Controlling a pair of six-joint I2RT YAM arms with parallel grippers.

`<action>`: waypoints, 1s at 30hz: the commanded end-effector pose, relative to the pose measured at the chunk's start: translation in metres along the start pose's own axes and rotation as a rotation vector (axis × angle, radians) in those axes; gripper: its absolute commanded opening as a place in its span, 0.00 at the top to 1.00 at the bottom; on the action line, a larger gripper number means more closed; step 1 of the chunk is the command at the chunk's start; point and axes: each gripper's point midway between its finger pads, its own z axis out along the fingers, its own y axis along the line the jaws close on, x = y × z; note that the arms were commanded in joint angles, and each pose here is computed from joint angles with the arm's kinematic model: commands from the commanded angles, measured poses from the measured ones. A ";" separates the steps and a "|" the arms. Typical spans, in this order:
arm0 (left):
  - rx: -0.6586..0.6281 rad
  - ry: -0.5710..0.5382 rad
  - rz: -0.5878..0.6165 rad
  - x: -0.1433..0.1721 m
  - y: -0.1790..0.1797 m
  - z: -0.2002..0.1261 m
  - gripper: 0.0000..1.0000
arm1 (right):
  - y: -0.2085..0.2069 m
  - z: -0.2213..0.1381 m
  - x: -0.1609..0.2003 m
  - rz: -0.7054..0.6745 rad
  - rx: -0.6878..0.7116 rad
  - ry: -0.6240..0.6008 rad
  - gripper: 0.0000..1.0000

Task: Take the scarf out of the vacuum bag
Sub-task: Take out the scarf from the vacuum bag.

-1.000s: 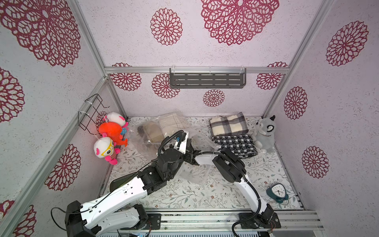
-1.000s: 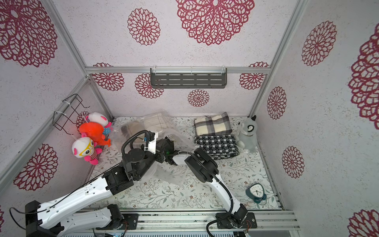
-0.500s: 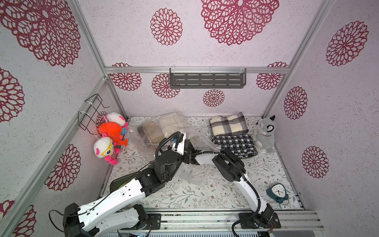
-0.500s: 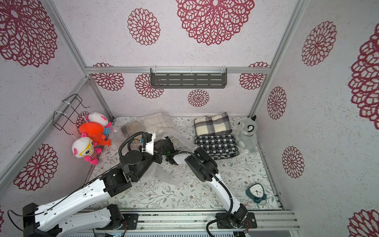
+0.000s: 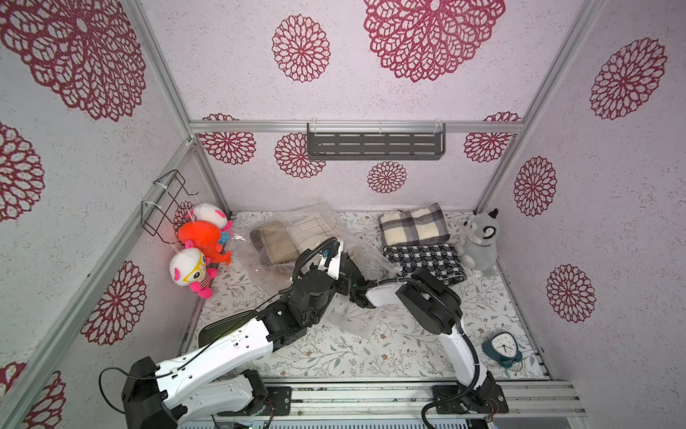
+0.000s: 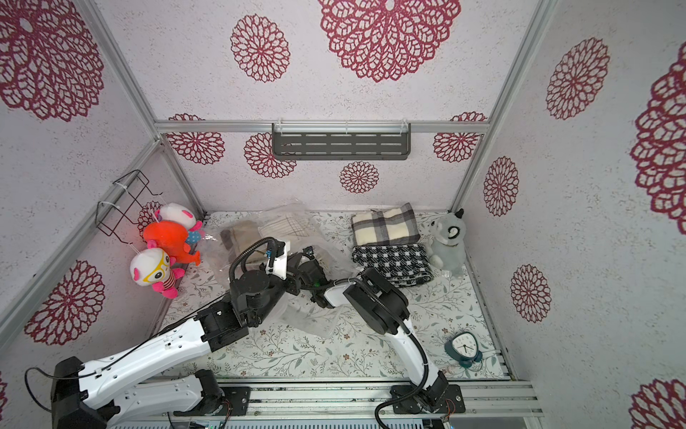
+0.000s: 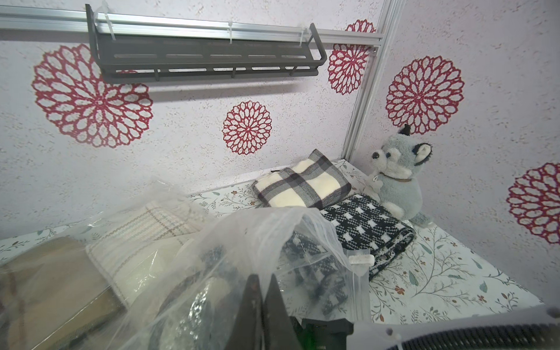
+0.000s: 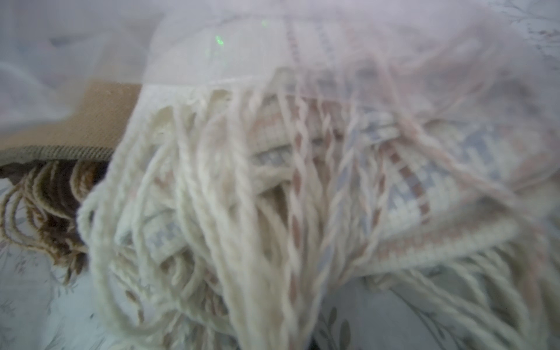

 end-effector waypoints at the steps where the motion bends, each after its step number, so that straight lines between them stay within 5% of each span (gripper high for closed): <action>1: 0.001 -0.032 -0.026 -0.012 -0.001 0.004 1.00 | 0.013 -0.022 -0.001 -0.022 -0.018 0.004 1.00; 12: 0.038 -0.019 -0.038 -0.007 -0.007 0.005 1.00 | 0.041 -0.059 0.012 -0.030 -0.070 0.030 1.00; 30: 0.088 0.113 -0.113 0.062 -0.016 0.007 1.00 | 0.035 -0.144 0.061 -0.058 -0.112 0.078 1.00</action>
